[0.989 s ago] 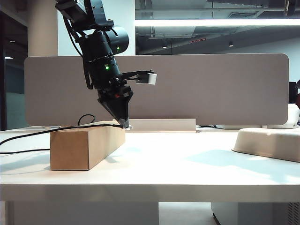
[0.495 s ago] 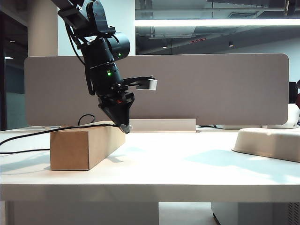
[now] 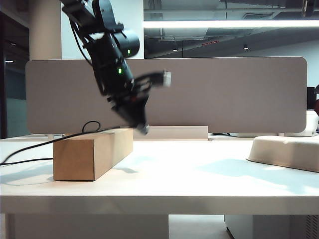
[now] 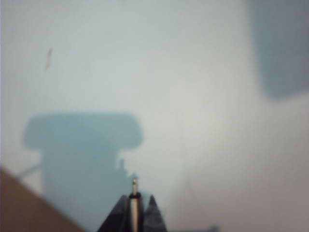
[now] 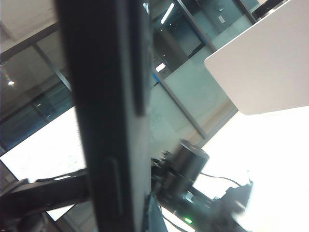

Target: Pick up the charging cable and the phone, plug the charging cable into the charging port on the phone, and finally place them back on the table.

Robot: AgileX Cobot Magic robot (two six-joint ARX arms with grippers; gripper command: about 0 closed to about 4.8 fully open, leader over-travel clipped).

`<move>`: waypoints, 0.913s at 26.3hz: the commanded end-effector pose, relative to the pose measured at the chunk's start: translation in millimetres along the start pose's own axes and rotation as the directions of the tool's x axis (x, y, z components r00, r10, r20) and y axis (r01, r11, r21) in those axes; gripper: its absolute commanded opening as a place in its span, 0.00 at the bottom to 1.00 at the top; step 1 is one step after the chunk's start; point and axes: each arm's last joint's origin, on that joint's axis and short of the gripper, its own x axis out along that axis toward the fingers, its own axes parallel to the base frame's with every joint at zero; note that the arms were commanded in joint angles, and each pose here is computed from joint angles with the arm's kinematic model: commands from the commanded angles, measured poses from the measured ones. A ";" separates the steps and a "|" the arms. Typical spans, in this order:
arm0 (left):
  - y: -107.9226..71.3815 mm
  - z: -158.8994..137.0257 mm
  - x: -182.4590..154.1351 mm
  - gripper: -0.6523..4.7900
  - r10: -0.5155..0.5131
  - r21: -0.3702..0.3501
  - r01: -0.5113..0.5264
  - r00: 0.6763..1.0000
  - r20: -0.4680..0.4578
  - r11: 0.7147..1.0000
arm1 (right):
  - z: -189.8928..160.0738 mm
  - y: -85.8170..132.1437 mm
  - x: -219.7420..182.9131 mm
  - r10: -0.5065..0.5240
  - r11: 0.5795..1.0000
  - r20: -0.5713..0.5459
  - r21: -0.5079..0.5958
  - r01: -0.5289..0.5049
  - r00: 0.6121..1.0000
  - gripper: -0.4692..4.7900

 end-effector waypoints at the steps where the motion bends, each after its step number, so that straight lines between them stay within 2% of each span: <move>1: -8.5 16.4 -30.0 0.11 -0.159 -0.024 0.168 0.964 0.215 0.986 | 4.0 5.1 0.3 0.017 0.999 0.024 -0.043 -0.016 1.000 0.08; 3: -13.4 24.1 -47.5 0.11 -0.249 0.012 0.259 0.913 0.324 0.966 | 4.1 5.0 0.3 0.015 0.999 0.029 -0.043 -0.013 0.999 0.08; 4: -17.2 30.2 -61.1 0.11 -0.323 0.050 0.332 0.856 0.403 0.942 | 4.6 4.9 0.3 0.009 0.999 0.041 -0.043 -0.007 0.999 0.08; 5: -18.8 32.9 -67.0 0.11 -0.358 0.072 0.365 0.826 0.436 0.928 | 4.7 4.9 0.3 0.007 0.999 0.046 -0.043 -0.005 0.999 0.08; 6: -21.9 37.9 -78.3 0.11 -0.429 0.121 0.429 0.757 0.492 0.895 | 5.0 4.8 0.3 0.003 0.999 0.054 -0.043 -0.001 0.999 0.08; 7: -23.4 41.0 -84.5 0.11 -0.472 0.149 0.469 0.711 0.520 0.871 | 5.0 4.8 0.3 0.003 0.999 0.055 -0.043 0.000 0.998 0.08; 8: -25.6 46.0 -93.4 0.11 -0.551 0.205 0.539 0.624 0.554 0.817 | 5.0 4.8 0.3 0.002 0.999 0.056 -0.043 0.000 0.998 0.08; 9: -26.0 48.1 -96.0 0.11 -0.584 0.230 0.567 0.586 0.562 0.791 | 5.1 4.7 0.3 0.001 0.999 0.059 -0.043 0.002 0.998 0.08; 10: -26.6 52.1 -100.5 0.11 -0.646 0.270 0.626 0.510 0.568 0.731 | 5.4 4.8 0.3 -0.002 0.999 0.066 -0.044 0.005 0.998 0.08; 11: -27.7 54.4 -102.0 0.11 -0.671 0.285 0.650 0.479 0.566 0.704 | 5.7 5.0 0.3 -0.001 0.999 0.070 -0.046 0.004 0.998 0.08; 13: -34.0 57.9 -101.5 0.11 -0.699 0.311 0.666 0.454 0.553 0.678 | 5.8 5.2 0.4 -0.001 0.999 0.073 -0.044 0.004 0.997 0.08; 14: -37.9 59.0 -101.3 0.11 -0.733 0.340 0.687 0.420 0.535 0.642 | 5.8 5.2 0.4 -0.001 0.999 0.074 -0.036 0.004 0.997 0.08; 16: -48.6 63.2 -99.1 0.11 -0.775 0.377 0.710 0.381 0.504 0.594 | 5.9 5.2 0.5 -0.003 1.000 0.079 -0.022 0.005 0.997 0.08; 18: -59.3 68.1 -97.2 0.11 -0.796 0.406 0.713 0.363 0.484 0.572 | 6.5 5.8 0.4 -0.002 1.000 0.090 -0.020 0.004 0.996 0.08; 21: -68.9 74.4 -95.8 0.11 -0.811 0.449 0.697 0.347 0.471 0.559 | 8.1 9.3 0.3 0.024 1.000 0.104 0.001 -0.024 0.994 0.08; 24: -73.7 76.5 -91.9 0.11 -0.819 0.454 0.703 0.342 0.460 0.548 | 9.9 13.6 -0.1 0.058 0.998 0.115 0.020 -0.061 0.992 0.08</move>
